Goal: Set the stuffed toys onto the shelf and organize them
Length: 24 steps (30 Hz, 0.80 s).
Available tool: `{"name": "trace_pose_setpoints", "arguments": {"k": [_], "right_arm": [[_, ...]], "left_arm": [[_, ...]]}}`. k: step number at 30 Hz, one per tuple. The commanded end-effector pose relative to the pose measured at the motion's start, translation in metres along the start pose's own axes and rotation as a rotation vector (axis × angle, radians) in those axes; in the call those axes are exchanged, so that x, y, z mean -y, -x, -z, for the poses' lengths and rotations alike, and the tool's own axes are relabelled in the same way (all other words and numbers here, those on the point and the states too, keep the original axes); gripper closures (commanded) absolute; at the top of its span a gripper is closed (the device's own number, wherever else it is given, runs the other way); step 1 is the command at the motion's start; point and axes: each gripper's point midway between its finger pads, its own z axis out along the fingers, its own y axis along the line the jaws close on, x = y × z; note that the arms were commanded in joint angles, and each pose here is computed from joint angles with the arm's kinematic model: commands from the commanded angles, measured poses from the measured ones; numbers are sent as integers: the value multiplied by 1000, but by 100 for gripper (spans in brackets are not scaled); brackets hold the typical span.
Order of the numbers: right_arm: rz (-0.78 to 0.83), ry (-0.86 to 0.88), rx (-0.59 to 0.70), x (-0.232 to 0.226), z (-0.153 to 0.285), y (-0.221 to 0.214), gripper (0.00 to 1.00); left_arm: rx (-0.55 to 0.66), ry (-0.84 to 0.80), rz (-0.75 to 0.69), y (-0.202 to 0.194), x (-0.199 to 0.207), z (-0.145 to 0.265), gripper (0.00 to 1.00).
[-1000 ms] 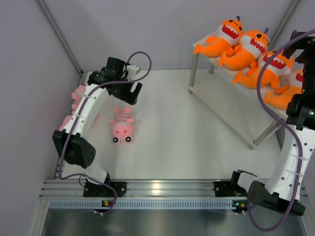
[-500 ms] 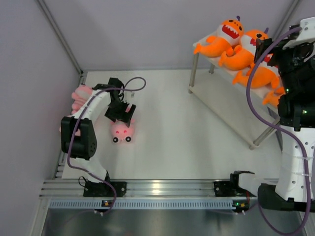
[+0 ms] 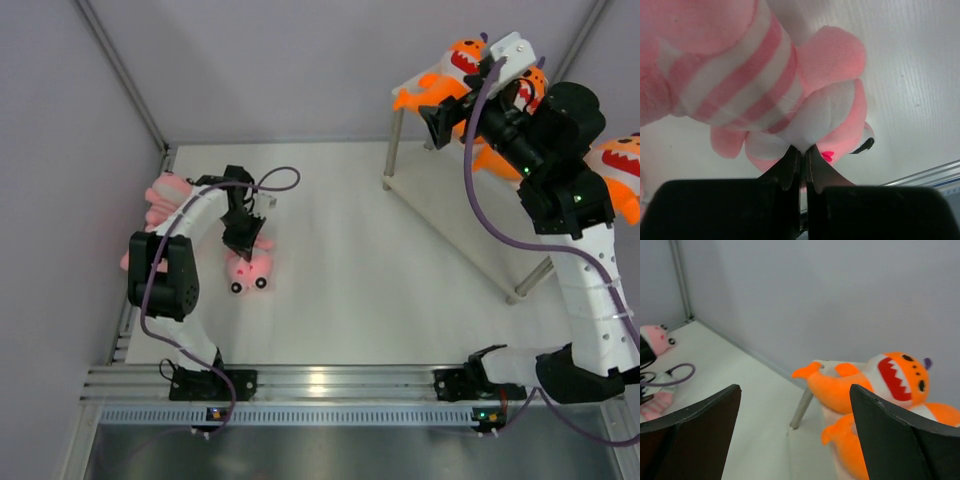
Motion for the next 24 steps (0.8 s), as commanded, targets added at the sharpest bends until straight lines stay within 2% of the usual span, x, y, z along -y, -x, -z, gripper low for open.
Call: {"name": "trace_pose_setpoints", "arguments": {"k": [1,3,6,7,9,11,16,18,24], "right_arm": [[-45,189,-9,-45,0,5,10],[-103,232,-40,-57,-8,-8,10],[-137,362,-85,-83,-11,-30,10],[-135,380,-91,-86,-11,-34,10],[-135,424,-110,-95,-12,-45,10],[-127,497,-127,-111,-12,-54,9],[-201,621,-254,-149,-19,-91,9],[-227,674,-290,-169,-19,-102,7],[-288,859,-388,-249,-10,-133,5]], "left_arm": [[156,-40,-155,20,17,37,100],[252,-85,-245,25,41,67,100],[368,-210,-456,14,91,115,100],[399,-227,-571,8,101,126,100],[426,-283,-716,-17,134,147,100],[393,-343,-847,-34,161,155,100],[238,-317,-958,-72,188,151,100],[227,-347,-1039,-87,207,157,100],[234,-351,-1049,-88,210,167,100]]}}
